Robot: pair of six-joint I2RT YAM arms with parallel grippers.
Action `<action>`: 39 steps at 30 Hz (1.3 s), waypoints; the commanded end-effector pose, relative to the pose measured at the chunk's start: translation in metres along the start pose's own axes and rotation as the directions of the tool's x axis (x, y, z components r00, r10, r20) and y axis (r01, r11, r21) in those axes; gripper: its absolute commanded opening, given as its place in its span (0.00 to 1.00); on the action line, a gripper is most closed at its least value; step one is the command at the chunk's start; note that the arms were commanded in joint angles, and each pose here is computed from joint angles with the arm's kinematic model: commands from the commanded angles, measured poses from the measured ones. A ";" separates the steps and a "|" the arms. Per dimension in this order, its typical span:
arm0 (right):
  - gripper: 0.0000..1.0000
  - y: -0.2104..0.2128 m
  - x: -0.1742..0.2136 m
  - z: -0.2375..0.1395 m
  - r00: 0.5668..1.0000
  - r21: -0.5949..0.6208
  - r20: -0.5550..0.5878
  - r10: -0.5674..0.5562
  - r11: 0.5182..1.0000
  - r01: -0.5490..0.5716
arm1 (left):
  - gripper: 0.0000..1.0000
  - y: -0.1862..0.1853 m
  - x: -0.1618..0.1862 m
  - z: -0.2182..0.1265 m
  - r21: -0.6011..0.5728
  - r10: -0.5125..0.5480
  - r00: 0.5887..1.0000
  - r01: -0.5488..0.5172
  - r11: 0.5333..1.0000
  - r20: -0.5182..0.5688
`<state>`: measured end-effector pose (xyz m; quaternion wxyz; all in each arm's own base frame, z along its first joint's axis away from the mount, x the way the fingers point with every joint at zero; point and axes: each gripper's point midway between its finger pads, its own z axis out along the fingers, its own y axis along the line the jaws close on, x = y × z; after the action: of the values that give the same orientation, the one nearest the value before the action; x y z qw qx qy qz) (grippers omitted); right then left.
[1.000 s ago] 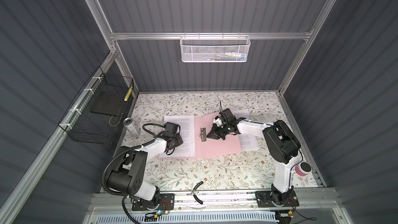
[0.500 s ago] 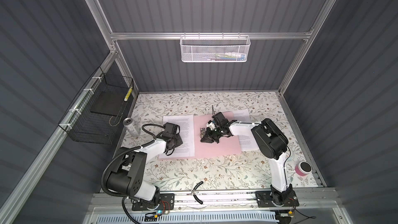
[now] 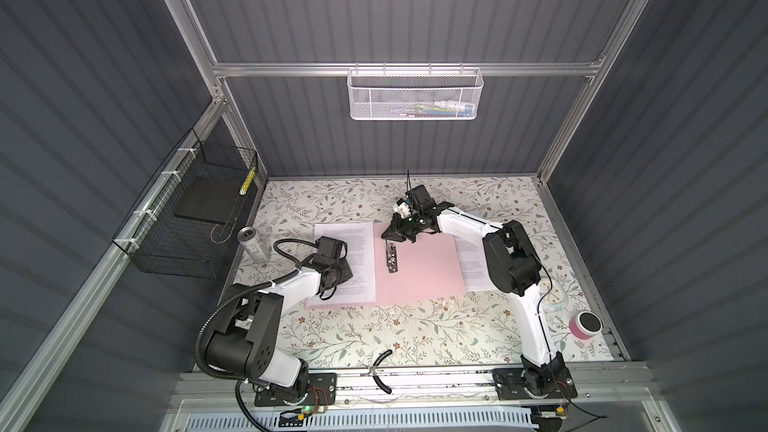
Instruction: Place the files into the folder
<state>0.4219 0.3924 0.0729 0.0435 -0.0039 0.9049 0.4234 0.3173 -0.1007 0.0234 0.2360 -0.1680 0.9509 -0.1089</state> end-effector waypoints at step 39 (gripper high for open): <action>0.47 -0.238 -0.022 -0.277 0.901 0.631 0.424 -0.089 0.743 -0.224 | 0.61 -0.151 -0.048 -0.104 0.461 0.183 0.963 -0.256 0.850 0.198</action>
<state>0.4318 0.0254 0.0774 0.2303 0.1453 0.9602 0.0619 0.3474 -0.2031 0.1845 0.3582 -0.0038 0.8875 -0.2898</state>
